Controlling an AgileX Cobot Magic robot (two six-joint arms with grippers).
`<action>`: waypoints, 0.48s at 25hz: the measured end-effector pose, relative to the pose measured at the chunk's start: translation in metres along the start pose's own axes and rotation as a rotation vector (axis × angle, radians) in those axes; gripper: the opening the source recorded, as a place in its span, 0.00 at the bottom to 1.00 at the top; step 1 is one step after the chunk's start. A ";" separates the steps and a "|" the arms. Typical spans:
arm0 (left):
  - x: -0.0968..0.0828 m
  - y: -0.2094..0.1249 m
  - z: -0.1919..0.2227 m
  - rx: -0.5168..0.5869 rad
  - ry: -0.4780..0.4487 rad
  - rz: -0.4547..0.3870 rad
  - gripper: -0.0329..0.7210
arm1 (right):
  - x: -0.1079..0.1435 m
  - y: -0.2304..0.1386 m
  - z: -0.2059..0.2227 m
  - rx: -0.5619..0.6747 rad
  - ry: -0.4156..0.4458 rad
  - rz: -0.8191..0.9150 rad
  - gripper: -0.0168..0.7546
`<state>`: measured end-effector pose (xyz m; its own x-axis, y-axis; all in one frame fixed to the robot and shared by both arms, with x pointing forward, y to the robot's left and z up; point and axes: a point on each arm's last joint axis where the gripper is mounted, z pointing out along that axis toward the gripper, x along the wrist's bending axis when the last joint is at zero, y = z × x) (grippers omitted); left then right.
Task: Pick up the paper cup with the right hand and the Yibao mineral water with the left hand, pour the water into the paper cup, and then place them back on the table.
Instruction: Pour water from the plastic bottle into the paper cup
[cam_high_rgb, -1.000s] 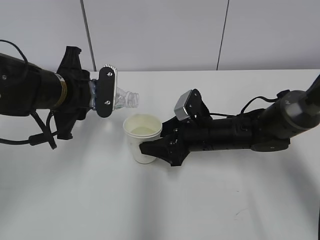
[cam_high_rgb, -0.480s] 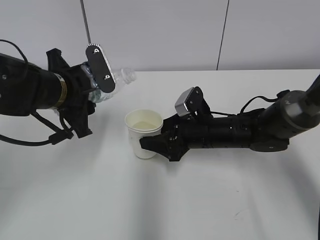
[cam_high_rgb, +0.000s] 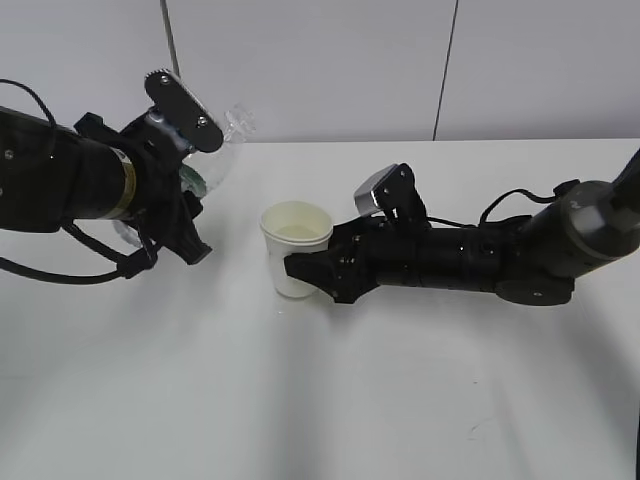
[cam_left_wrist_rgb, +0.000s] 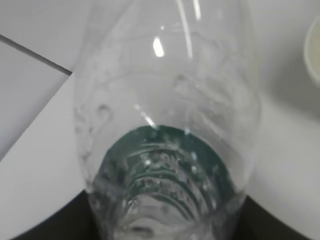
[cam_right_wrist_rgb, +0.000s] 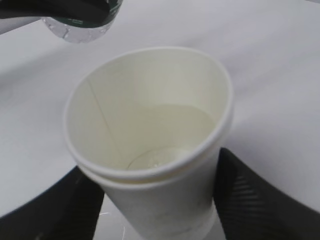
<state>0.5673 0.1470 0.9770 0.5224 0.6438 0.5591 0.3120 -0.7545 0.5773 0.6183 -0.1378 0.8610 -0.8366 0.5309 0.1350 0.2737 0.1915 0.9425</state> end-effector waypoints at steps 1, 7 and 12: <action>0.000 0.000 0.000 0.000 -0.001 -0.026 0.49 | -0.001 0.000 0.000 -0.004 -0.009 0.007 0.69; 0.000 0.000 0.000 -0.001 -0.003 -0.175 0.49 | -0.003 0.000 0.000 0.001 -0.038 0.020 0.69; 0.000 0.000 0.000 -0.002 -0.006 -0.275 0.49 | -0.009 -0.001 -0.003 0.004 -0.061 0.028 0.69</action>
<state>0.5674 0.1470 0.9768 0.4230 0.8236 0.3778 0.4413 -0.5514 0.7080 0.6238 -0.1453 0.8600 -0.7983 0.5852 0.1423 0.2984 0.1791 0.9375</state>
